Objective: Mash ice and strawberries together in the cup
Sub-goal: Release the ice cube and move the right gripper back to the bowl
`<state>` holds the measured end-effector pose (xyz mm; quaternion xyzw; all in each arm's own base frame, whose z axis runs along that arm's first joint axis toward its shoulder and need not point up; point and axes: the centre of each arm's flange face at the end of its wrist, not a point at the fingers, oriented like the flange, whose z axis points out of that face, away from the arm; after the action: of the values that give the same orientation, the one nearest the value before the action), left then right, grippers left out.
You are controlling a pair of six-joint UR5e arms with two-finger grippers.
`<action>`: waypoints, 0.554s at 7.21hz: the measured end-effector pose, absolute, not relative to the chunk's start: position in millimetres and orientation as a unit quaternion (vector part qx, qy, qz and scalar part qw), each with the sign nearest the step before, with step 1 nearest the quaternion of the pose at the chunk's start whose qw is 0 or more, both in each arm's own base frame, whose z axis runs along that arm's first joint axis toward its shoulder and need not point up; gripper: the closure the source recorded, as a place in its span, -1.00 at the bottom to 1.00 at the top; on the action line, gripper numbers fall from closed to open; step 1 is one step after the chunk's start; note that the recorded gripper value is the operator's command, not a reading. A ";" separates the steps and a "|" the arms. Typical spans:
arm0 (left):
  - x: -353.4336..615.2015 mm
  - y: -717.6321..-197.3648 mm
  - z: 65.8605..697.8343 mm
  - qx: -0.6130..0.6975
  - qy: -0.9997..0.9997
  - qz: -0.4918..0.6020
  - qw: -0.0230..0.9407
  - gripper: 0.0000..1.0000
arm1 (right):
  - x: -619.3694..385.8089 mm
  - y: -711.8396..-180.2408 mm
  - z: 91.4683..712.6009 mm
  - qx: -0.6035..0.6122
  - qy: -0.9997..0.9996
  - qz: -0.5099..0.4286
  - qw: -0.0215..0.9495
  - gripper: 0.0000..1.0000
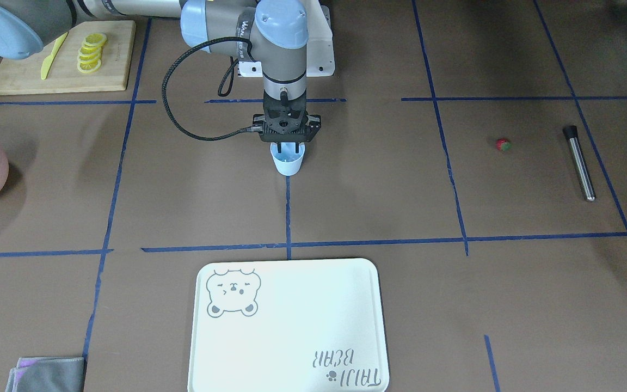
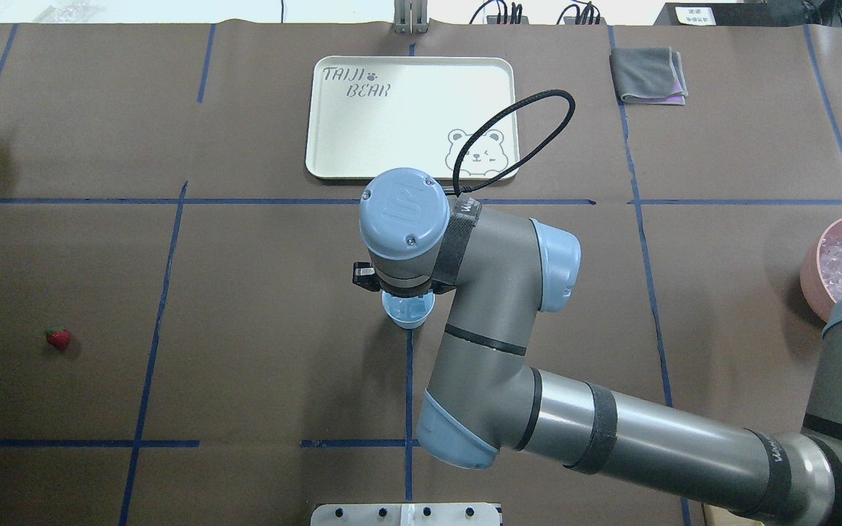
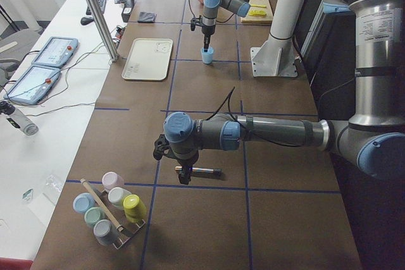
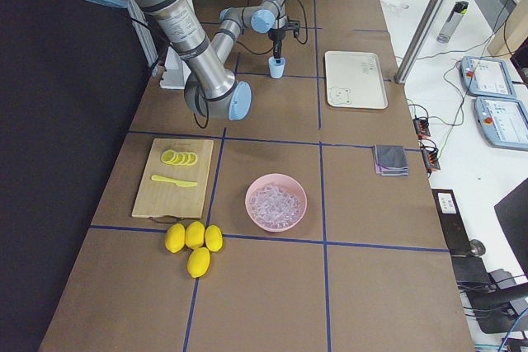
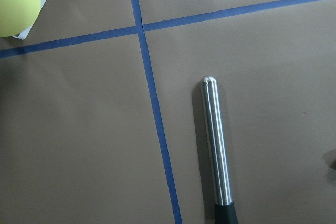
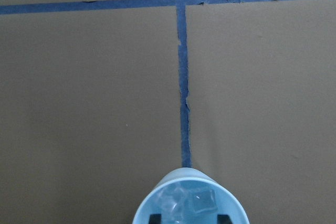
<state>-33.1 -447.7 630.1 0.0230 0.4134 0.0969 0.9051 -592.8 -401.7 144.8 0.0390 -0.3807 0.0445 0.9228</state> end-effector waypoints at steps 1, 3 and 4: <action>-33.1 -447.7 629.5 0.023 0.413 0.097 0.905 -1.00 | -592.4 -401.4 144.2 0.039 -0.382 0.044 0.922 -0.97; -33.1 -447.7 629.8 0.023 0.413 0.097 0.905 -1.00 | -583.7 -405.2 135.6 0.043 -0.390 0.047 0.919 -0.98; -33.2 -447.9 629.5 0.024 0.413 0.097 0.905 -1.00 | -569.4 -414.6 129.4 0.045 -0.397 0.052 0.915 -0.98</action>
<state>-33.2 -447.9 629.5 0.0237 0.4129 0.0971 0.9053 -569.4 -414.6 129.4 0.0454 -0.3971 0.0524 0.9151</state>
